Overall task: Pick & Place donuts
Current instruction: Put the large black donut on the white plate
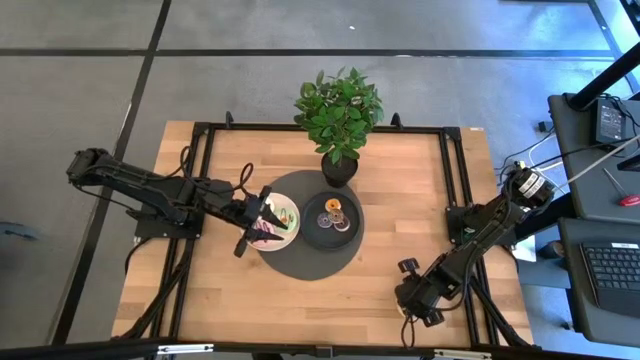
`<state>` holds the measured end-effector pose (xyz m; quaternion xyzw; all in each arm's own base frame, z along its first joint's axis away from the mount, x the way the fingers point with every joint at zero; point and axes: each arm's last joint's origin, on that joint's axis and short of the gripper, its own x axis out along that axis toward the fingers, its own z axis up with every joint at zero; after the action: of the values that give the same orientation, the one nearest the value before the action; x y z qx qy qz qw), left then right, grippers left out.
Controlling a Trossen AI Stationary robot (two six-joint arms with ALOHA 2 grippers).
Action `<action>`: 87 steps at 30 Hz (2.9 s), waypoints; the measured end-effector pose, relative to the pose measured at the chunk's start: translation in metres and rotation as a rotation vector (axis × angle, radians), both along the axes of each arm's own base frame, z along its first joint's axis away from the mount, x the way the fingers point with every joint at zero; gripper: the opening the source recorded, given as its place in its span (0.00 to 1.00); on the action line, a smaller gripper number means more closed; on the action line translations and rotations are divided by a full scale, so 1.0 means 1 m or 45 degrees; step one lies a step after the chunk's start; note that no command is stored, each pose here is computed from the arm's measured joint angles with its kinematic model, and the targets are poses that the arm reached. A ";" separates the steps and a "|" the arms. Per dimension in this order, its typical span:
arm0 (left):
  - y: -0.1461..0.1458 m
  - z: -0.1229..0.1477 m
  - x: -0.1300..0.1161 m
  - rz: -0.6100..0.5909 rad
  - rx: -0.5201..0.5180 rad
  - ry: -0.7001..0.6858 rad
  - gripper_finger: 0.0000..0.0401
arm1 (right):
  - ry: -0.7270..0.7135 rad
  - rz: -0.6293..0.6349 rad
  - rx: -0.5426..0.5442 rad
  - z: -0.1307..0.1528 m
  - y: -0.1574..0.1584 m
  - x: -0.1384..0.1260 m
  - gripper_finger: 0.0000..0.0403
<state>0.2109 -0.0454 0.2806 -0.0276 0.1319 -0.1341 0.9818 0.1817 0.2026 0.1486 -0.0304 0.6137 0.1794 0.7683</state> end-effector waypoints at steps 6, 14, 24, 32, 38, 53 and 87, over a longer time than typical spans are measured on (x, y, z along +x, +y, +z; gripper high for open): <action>0.000 0.000 0.000 0.001 0.000 0.000 0.32 | -0.021 0.031 0.014 0.000 0.001 0.001 0.33; 0.000 0.000 0.000 -0.001 0.009 -0.003 0.32 | -0.024 0.026 0.009 0.000 0.001 0.001 0.24; 0.000 0.000 0.000 -0.015 0.058 -0.017 0.32 | 0.035 -0.029 -0.028 0.014 0.001 0.006 0.02; 0.000 0.000 0.000 -0.006 0.025 -0.011 0.32 | -0.122 -0.247 -0.314 0.064 -0.033 0.055 0.01; 0.001 0.004 -0.004 -0.002 0.004 -0.026 0.32 | -0.504 -0.190 -0.522 0.088 -0.071 0.105 0.01; 0.005 0.017 -0.029 0.016 -0.169 -0.015 0.32 | -1.030 0.018 -0.721 0.059 -0.160 0.214 0.01; 0.004 0.013 -0.021 0.170 -0.300 0.023 0.32 | -0.887 0.413 -0.275 0.003 -0.104 0.218 0.14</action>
<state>0.1904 -0.0411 0.2940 -0.1527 0.1219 -0.0827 0.9772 0.4000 0.0990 0.1519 -0.2665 0.3191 0.2116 0.8845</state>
